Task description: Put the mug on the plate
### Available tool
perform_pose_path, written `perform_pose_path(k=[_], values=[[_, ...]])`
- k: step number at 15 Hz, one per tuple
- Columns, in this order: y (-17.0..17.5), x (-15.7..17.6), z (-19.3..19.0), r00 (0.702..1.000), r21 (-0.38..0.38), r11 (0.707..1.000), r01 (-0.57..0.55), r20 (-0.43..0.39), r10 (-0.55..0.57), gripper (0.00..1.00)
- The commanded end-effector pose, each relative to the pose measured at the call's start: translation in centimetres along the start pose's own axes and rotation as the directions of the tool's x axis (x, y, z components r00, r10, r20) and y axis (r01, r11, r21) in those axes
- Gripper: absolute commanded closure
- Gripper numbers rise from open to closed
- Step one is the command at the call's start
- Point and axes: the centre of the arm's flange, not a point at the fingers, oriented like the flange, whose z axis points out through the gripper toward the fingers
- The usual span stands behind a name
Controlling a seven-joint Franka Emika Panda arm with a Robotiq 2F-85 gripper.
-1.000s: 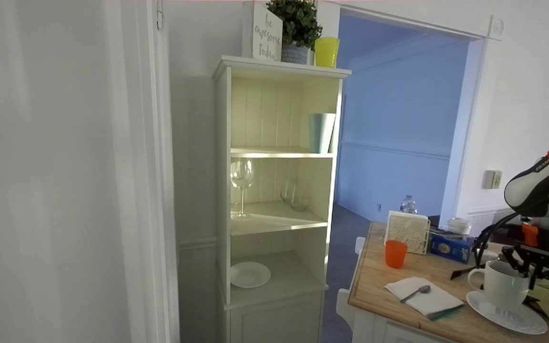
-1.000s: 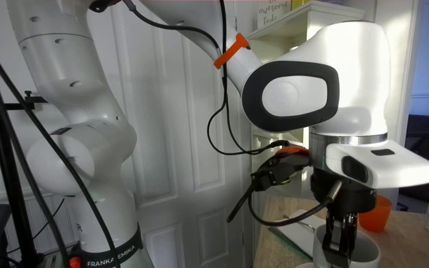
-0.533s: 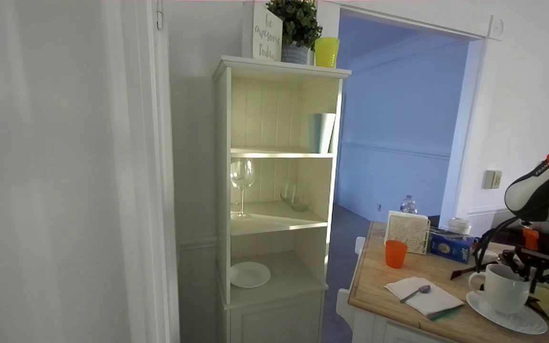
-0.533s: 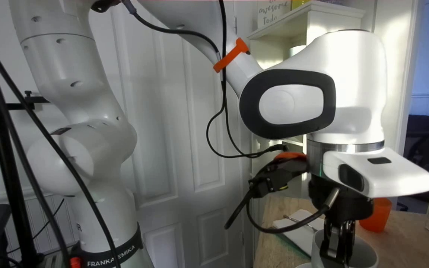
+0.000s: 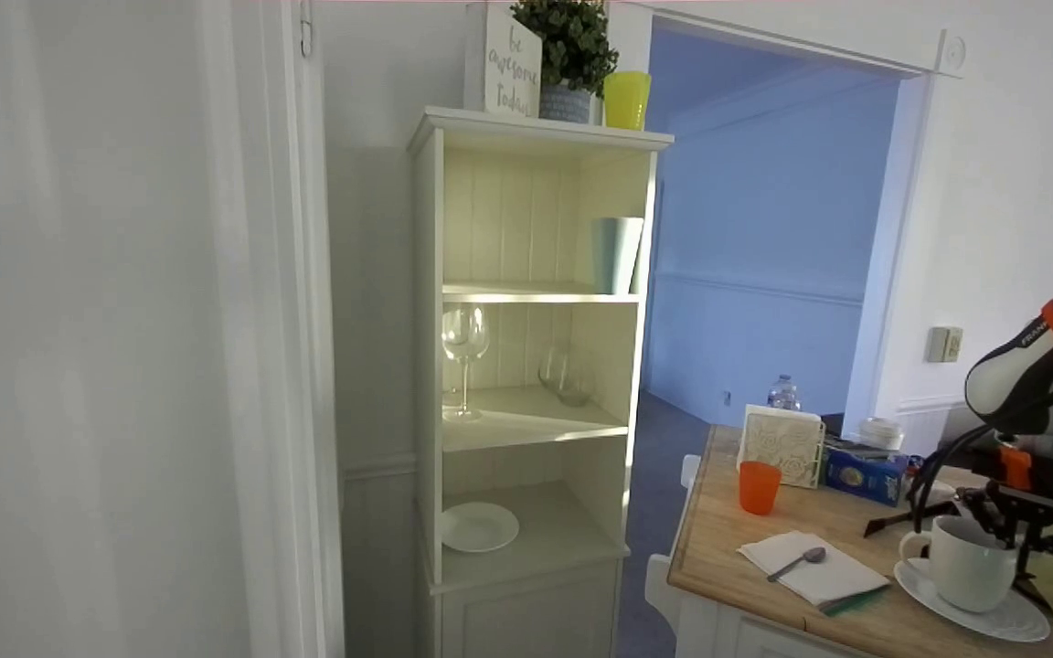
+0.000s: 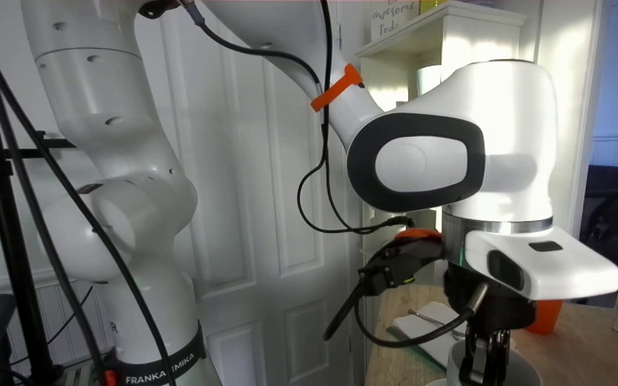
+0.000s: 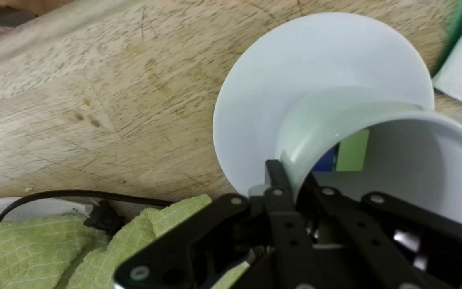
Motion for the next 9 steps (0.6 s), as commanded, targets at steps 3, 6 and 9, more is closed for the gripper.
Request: perform_pose_path(k=[3, 6, 9], values=[[0.45, -0.17, -0.03, 0.999, -0.002, 1.000, 0.013, -0.031, -0.013, 0.96], [0.44, -0.19, 0.06, 0.999, -0.003, 1.000, 0.016, -0.035, -0.016, 0.95], [0.44, -0.25, 0.11, 0.999, -0.006, 1.000, 0.020, -0.033, -0.021, 0.59]])
